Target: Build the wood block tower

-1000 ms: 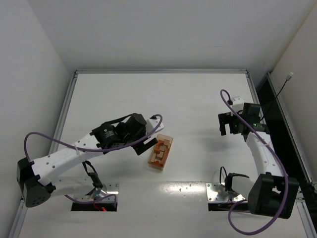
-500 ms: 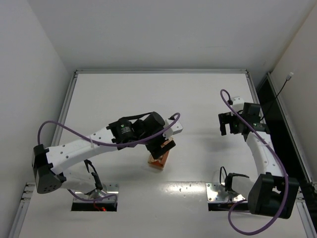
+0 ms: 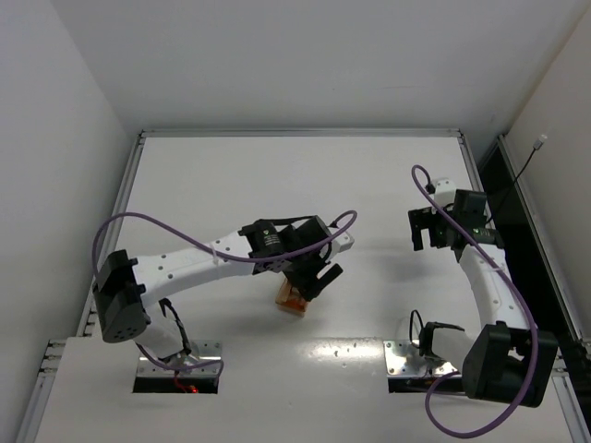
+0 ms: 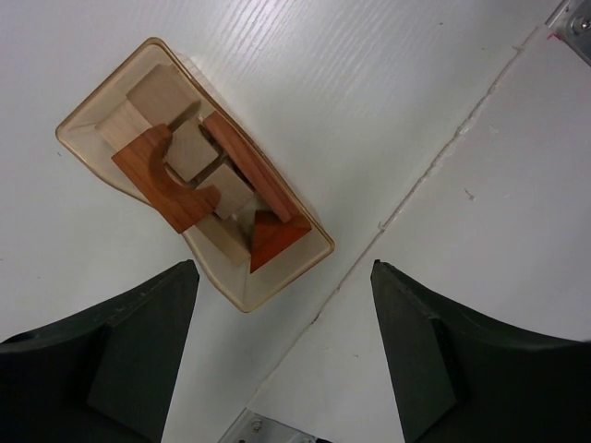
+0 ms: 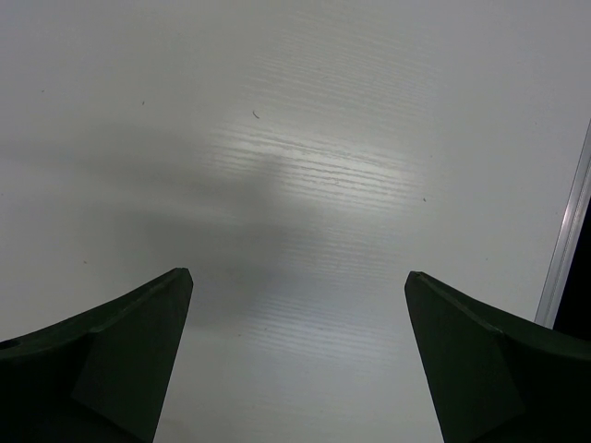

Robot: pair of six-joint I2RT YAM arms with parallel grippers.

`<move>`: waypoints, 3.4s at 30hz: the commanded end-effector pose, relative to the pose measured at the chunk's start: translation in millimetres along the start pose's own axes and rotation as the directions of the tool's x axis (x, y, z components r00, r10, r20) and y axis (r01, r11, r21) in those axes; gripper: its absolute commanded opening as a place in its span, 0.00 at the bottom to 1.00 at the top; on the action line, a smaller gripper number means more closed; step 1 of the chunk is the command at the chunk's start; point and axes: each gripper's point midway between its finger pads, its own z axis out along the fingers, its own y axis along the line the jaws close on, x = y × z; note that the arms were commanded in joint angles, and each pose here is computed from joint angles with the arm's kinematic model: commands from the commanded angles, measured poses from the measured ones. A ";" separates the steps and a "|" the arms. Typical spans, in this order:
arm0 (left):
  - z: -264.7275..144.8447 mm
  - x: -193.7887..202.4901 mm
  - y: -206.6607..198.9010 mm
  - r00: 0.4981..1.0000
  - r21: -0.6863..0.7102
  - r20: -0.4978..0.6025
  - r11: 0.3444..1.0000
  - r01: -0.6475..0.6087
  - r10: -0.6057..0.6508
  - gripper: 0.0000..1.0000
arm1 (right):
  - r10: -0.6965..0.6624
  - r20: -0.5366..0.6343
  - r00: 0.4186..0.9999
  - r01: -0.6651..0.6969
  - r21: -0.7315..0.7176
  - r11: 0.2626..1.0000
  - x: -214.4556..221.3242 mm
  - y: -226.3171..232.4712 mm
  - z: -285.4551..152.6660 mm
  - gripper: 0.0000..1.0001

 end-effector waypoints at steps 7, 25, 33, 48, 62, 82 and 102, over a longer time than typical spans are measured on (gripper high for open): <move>14.8 -14.1 -17.4 0.998 -0.005 -0.031 0.999 0.047 -0.047 0.64 | -0.004 0.039 0.999 0.003 0.036 0.999 -15.0 -11.2 -6.6 0.96; 57.2 13.6 -15.2 0.981 -0.047 -0.156 0.993 0.109 -0.115 0.41 | -0.004 0.039 0.999 0.003 0.036 0.999 -15.0 -11.2 -6.6 0.96; 70.2 30.2 -7.4 0.961 -0.060 -0.225 0.987 0.152 -0.162 0.35 | 0.004 0.045 0.999 -0.006 0.047 0.999 -16.6 -13.1 -6.5 0.96; 90.2 50.2 -6.1 0.929 -0.055 -0.314 0.981 0.186 -0.194 0.32 | 0.004 0.042 0.999 -0.006 0.056 0.998 -14.9 -14.8 -3.0 0.95; 109.7 35.8 11.4 0.932 -0.076 -0.295 0.977 0.198 -0.211 0.00 | 0.004 0.042 0.999 -0.006 0.056 0.998 -13.1 -14.4 -1.5 0.95; 1.1 -83.9 67.7 0.840 0.786 0.132 0.571 0.235 -0.527 0.00 | 0.023 0.009 1.000 -0.023 -0.026 0.999 -10.5 -2.6 10.8 0.90; -44.0 -109.1 106.9 0.639 0.963 0.183 0.265 0.034 -0.747 0.00 | 0.029 -0.024 0.999 -0.030 -0.048 0.998 -9.5 -0.6 13.4 0.90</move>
